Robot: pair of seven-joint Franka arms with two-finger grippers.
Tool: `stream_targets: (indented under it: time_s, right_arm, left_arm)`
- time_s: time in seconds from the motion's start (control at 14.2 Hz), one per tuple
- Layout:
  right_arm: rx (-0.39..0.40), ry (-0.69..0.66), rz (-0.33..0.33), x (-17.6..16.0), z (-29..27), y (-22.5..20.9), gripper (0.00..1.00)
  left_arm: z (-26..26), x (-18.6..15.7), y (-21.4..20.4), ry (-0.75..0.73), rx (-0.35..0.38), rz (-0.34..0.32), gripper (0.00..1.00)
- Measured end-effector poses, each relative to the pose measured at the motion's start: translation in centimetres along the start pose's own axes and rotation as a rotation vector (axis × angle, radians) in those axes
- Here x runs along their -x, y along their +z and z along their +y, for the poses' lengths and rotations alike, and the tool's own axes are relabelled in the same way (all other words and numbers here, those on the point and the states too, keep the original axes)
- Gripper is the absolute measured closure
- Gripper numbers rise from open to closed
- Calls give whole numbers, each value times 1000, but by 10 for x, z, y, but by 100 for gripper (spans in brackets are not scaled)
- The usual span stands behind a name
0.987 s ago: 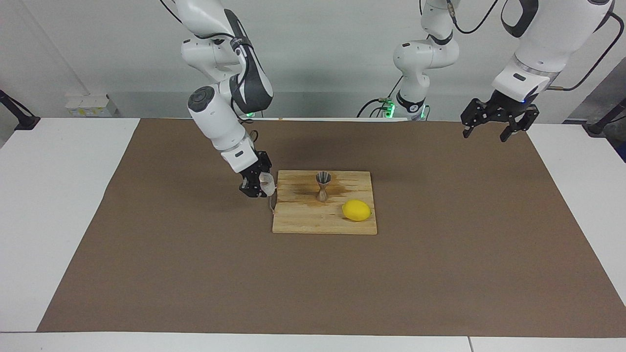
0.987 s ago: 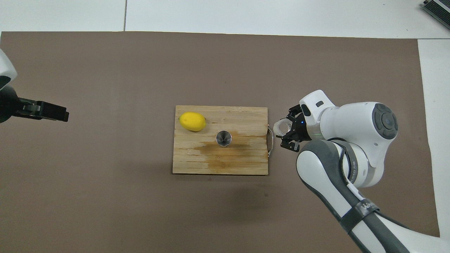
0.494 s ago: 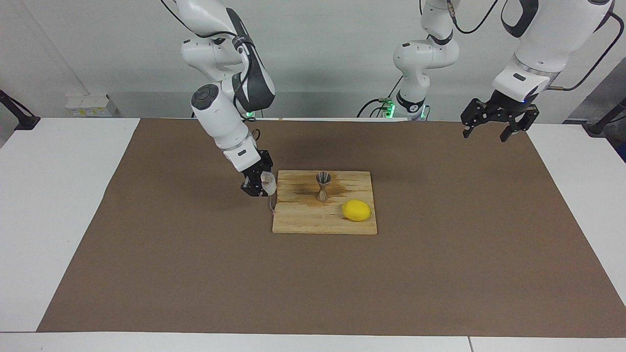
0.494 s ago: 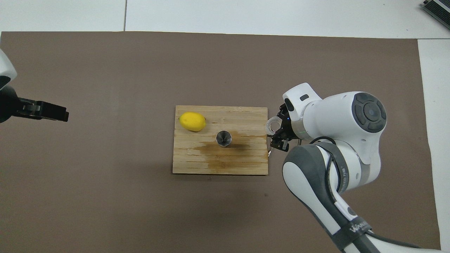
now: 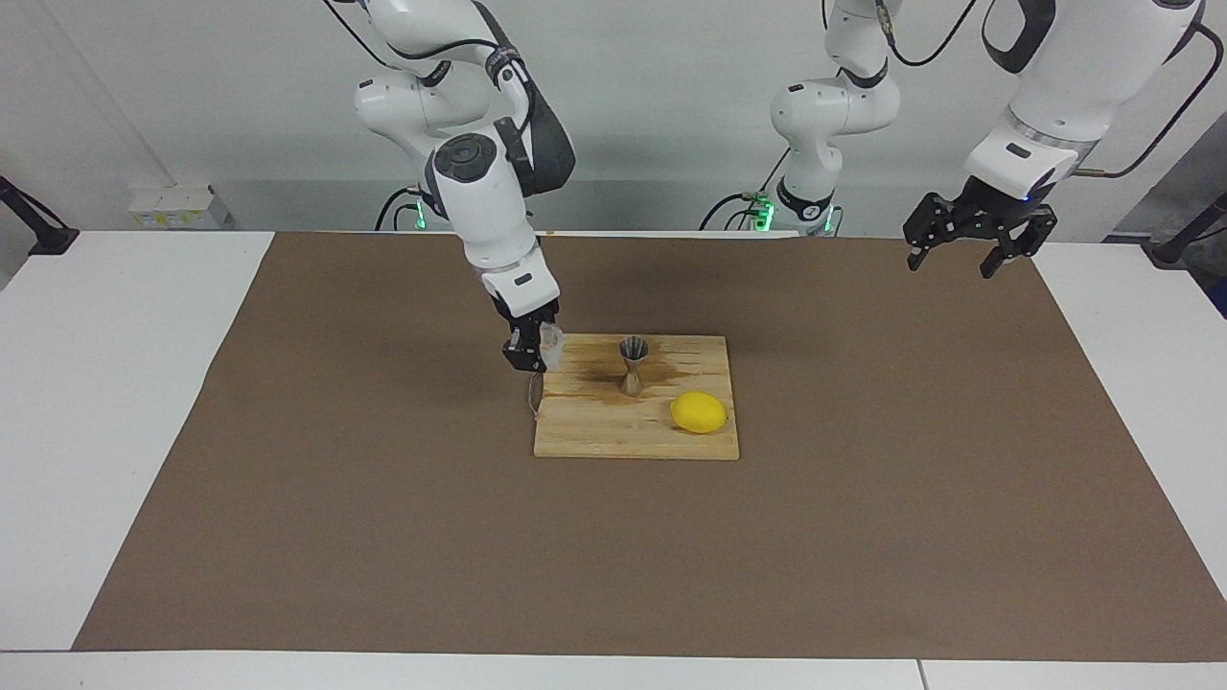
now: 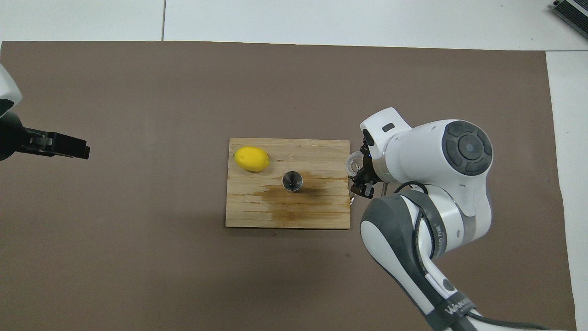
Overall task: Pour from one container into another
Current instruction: 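Lift the clear cup with the right gripper toward the metal cup, then tilt the clear cup over the metal cup with the right gripper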
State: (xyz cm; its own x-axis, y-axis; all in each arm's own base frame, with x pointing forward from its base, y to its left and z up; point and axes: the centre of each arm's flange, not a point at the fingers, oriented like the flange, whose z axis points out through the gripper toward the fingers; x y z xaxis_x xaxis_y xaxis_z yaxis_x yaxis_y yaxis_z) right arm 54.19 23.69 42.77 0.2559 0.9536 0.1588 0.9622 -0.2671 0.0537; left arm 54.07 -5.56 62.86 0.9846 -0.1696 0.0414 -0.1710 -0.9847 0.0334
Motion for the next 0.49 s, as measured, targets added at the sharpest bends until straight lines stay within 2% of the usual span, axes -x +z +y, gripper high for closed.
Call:
stream_targets:
  time_s: [0.49]
  right_arm:
    - [20,27,-67,-44,-14,-4,46]
  left_arm:
    - [0,0,0,-1,0,1,0]
